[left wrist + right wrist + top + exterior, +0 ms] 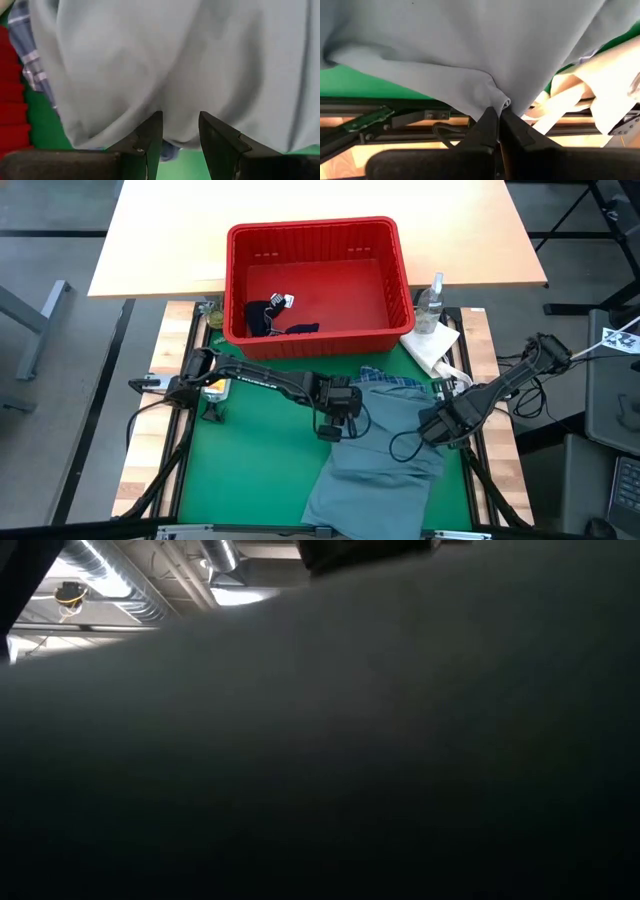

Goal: Fold Laundry from Bin
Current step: Fold the blue pants on top of the blue shirt

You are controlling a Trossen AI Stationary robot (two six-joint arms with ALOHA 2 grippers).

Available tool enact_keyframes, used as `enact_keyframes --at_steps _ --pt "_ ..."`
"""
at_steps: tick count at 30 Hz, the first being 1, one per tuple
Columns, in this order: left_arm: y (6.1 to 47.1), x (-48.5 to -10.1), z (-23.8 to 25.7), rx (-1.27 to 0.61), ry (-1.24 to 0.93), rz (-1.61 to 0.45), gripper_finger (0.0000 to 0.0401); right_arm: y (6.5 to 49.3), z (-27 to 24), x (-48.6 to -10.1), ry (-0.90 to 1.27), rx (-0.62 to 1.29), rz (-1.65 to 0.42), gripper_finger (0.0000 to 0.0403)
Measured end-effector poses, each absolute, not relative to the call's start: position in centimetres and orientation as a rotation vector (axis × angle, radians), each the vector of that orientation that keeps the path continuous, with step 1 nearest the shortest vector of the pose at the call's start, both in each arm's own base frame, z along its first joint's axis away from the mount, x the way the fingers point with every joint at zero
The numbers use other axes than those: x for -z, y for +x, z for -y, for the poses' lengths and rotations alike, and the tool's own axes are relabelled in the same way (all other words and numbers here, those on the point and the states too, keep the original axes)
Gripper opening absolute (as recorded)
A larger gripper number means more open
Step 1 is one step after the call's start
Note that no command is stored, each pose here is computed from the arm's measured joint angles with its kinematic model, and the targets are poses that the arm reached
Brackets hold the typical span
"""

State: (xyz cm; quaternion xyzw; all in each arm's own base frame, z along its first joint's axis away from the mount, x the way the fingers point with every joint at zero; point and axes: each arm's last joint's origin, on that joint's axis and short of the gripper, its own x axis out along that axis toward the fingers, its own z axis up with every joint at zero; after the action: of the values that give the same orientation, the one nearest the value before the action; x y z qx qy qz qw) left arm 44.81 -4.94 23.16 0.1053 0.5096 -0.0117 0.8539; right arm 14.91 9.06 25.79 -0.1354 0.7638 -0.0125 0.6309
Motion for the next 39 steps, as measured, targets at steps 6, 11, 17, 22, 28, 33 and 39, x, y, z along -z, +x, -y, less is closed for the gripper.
enact_keyframes --at_steps 6,11,17,22,28,33,39 --pt "44.9 -23.1 3.6 -0.01 0.193 -1.08 0.0121 14.7 -9.0 -25.2 -0.31 0.029 -1.776 0.0009" --pt "44.8 -23.0 3.8 -0.007 0.186 -1.094 0.0121 14.8 -9.0 -25.2 -0.309 0.022 -1.768 0.0009" --pt "44.7 -23.0 4.4 0.008 0.19 -1.093 0.0121 14.9 -9.1 -25.2 -0.31 0.022 -1.751 0.0035" --pt "44.6 -23.0 4.7 0.015 0.196 -1.096 0.0121 14.9 -9.1 -25.2 -0.316 0.027 -1.745 0.0089" --pt "44.6 -23.0 5.0 0.03 0.214 -1.095 0.0121 15.1 -9.1 -25.1 -0.309 0.022 -1.731 0.0118" --pt "44.6 -23.0 5.0 0.03 0.214 -1.094 0.0121 15.5 -9.4 -25.0 -0.286 0.003 -1.685 0.0118" --pt "44.6 -23.0 5.1 0.027 0.207 -1.091 0.0121 16.4 -10.0 -24.9 -0.24 -0.031 -1.593 0.0117"
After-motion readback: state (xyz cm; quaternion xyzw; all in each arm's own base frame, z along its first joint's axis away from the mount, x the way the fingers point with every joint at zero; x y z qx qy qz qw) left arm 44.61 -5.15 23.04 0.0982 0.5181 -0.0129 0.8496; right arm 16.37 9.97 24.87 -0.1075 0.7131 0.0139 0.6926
